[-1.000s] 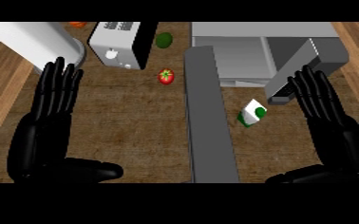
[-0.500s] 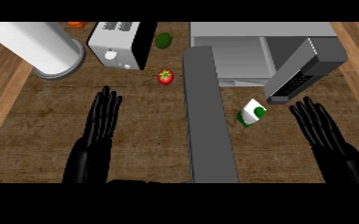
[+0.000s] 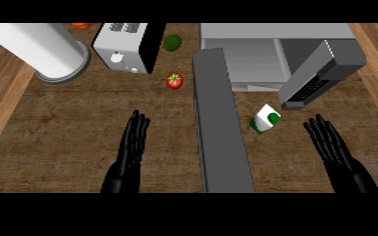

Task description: Pick up the milk, place it into the microwave and close the microwave

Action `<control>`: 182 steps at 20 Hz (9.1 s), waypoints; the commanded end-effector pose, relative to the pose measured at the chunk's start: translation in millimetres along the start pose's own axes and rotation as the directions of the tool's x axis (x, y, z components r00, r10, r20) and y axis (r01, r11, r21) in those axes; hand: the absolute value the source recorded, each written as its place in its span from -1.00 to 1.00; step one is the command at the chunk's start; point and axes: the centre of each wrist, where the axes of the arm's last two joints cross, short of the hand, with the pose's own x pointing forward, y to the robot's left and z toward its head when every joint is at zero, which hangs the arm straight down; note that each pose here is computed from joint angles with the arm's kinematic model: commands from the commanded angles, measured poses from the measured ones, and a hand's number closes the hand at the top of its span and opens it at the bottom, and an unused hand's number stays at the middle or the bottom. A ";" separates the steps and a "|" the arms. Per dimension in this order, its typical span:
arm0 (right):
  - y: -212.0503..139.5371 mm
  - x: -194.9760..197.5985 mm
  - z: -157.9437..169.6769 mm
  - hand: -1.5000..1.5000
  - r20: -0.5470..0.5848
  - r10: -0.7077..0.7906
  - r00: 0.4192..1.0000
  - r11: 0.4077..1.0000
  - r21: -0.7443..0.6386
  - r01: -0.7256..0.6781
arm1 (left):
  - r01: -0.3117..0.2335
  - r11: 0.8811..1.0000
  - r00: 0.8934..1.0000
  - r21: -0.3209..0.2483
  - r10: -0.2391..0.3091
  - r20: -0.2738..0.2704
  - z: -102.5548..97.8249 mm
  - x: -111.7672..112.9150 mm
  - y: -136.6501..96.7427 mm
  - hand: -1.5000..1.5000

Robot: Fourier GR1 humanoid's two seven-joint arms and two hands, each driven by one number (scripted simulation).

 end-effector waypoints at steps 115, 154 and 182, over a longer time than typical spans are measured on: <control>-32.0 -76.6 -230.1 -1.00 -0.373 0.768 0.521 0.395 -0.365 -0.843 | 0.048 0.994 0.995 -0.094 -0.056 -0.085 28.8 -16.6 139.1 -1.00; -2.1 -154.3 -114.2 -1.00 -0.168 0.286 0.944 0.896 -0.302 -0.325 | -0.003 0.984 0.998 -0.179 -0.007 -0.060 10.1 -23.7 95.7 -1.00; -21.8 -157.5 26.5 -1.00 0.027 -0.057 0.998 0.950 -0.306 0.063 | 0.143 0.831 0.957 -0.538 -0.255 -0.140 4.6 -56.5 55.7 1.00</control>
